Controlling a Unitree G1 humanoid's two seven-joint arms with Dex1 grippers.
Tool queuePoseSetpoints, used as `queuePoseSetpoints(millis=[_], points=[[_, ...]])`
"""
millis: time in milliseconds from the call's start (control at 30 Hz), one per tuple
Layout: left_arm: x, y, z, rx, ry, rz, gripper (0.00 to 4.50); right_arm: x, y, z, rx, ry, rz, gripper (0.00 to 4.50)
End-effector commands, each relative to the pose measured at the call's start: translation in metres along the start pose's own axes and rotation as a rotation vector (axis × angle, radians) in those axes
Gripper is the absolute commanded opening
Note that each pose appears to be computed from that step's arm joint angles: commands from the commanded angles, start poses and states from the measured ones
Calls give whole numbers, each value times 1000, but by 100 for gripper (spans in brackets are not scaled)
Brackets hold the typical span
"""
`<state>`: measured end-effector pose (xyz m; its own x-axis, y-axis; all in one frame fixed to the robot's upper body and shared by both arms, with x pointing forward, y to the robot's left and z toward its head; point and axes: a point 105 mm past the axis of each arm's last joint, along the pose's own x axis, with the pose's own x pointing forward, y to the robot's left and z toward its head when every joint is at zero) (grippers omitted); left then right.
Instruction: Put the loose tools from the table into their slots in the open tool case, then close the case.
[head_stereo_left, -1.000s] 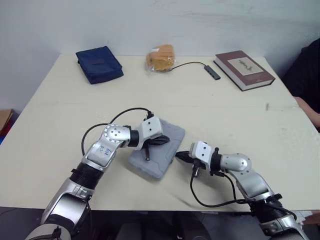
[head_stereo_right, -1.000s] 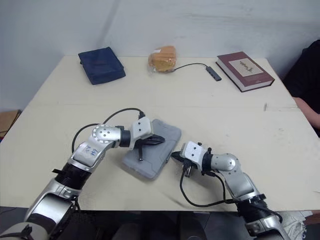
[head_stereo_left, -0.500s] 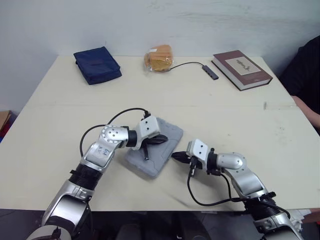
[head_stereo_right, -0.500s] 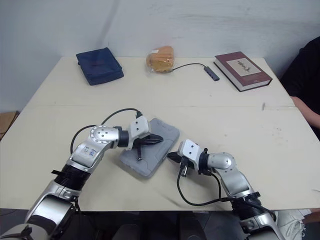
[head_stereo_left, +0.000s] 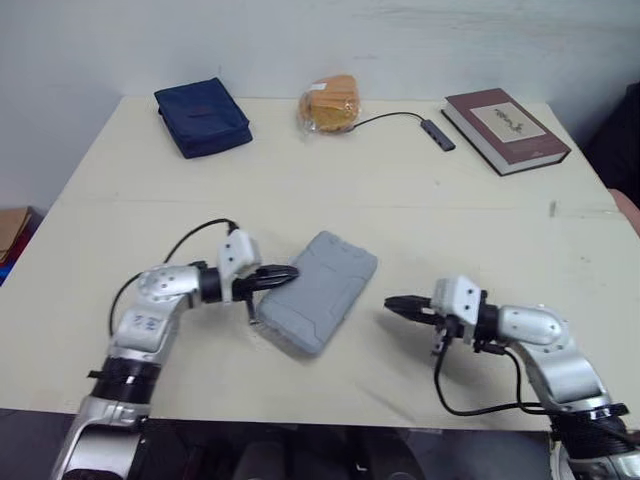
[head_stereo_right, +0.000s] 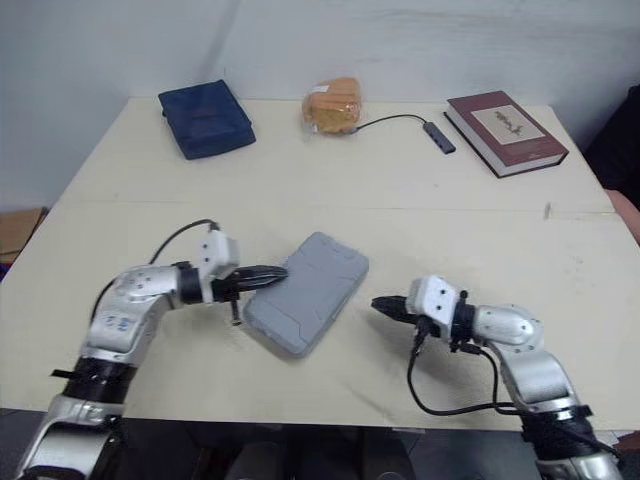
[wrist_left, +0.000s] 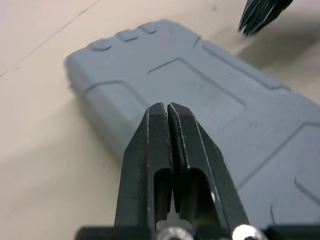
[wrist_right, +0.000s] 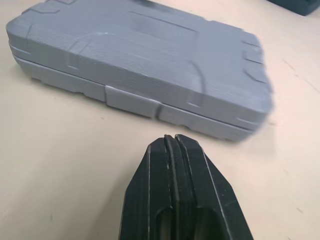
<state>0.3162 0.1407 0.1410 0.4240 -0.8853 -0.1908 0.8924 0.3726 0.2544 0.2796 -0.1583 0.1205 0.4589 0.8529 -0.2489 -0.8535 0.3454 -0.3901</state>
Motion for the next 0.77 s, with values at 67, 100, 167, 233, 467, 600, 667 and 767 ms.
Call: queuePoseSetpoints(millis=[67, 100, 167, 233, 467, 600, 667, 767], points=[[-55, 13, 4, 6, 19, 156, 80, -43, -21, 6, -82, 33, -84, 179], [-70, 17, 2, 29, 40, 218, 125, -53, -29, 5, -95, 57, -114, 234], [-100, 29, -3, 57, 88, 355, 222, -71, -47, 7, -124, 86, -189, 342], [-123, 35, -9, 45, 123, 457, 313, -81, -56, 7, -142, 110, -229, 443], [-160, 15, -34, 12, 232, 542, 445, -112, -78, 2, -206, 201, -294, 450], [-163, 13, -36, 30, 253, 578, 445, -117, -84, 0, -218, 209, -297, 450], [-162, 14, -33, 44, 245, 588, 445, -116, -85, -2, -225, 215, -283, 450], [-157, 16, -26, 67, 205, 598, 445, -107, -85, -4, -224, 201, -264, 450]])
